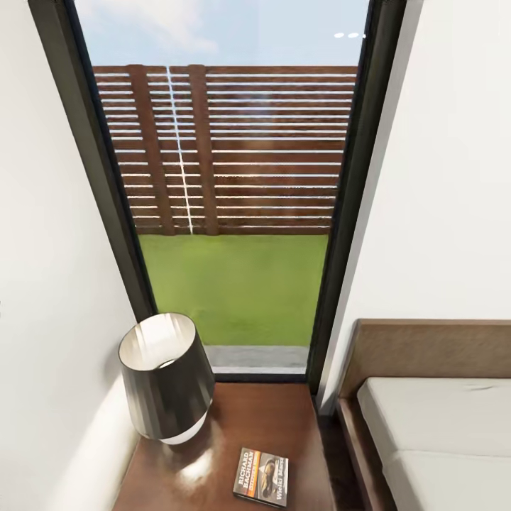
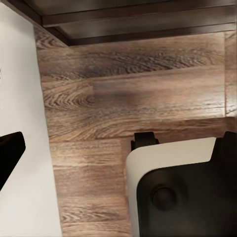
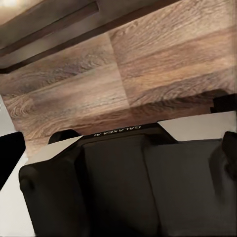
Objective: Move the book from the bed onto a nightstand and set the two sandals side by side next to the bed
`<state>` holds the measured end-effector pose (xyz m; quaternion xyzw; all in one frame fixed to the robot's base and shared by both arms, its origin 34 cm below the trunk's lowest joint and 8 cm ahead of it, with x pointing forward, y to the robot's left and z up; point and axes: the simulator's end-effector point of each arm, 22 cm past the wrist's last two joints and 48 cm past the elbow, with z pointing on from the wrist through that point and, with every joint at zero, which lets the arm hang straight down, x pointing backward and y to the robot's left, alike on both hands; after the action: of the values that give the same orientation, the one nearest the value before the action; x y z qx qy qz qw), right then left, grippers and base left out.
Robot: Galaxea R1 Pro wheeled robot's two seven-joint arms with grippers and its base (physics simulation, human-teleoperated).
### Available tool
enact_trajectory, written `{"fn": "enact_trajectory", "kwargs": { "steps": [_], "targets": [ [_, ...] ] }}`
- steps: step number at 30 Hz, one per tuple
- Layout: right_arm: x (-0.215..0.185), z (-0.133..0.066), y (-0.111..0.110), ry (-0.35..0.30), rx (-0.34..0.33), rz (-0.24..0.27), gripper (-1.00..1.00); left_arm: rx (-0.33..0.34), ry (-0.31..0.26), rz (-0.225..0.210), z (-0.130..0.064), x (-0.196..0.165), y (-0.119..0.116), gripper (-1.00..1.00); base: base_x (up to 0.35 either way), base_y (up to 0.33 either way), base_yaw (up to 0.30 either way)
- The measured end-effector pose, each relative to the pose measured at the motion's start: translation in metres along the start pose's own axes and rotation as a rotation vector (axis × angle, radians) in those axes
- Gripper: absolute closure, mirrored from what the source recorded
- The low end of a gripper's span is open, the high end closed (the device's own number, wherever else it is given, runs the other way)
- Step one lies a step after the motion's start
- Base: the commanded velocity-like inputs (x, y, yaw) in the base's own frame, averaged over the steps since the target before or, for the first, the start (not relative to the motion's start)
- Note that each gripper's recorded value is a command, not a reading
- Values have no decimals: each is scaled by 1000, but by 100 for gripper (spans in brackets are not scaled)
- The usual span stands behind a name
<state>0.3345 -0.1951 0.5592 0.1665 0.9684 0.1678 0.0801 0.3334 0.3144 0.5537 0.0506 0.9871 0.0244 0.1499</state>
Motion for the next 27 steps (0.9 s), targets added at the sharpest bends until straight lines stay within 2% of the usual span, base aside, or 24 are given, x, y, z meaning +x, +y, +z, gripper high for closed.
{"fn": "enact_trajectory", "kwargs": {
  "steps": [6,13,18,27],
  "targets": [
    [68,-13,-22,85,32,27,-100,2,4,-2,-8,2,-2,-100,0,0,0],
    [125,-30,-39,153,60,51,-100,2,6,-4,-16,2,-2,-100,0,0,0],
    [138,-39,-42,167,66,57,-100,-5,7,-6,-22,2,0,-100,0,0,0],
    [145,-50,-41,171,69,57,-100,-114,13,-12,-34,7,23,-100,0,0,0]
  ]
}}
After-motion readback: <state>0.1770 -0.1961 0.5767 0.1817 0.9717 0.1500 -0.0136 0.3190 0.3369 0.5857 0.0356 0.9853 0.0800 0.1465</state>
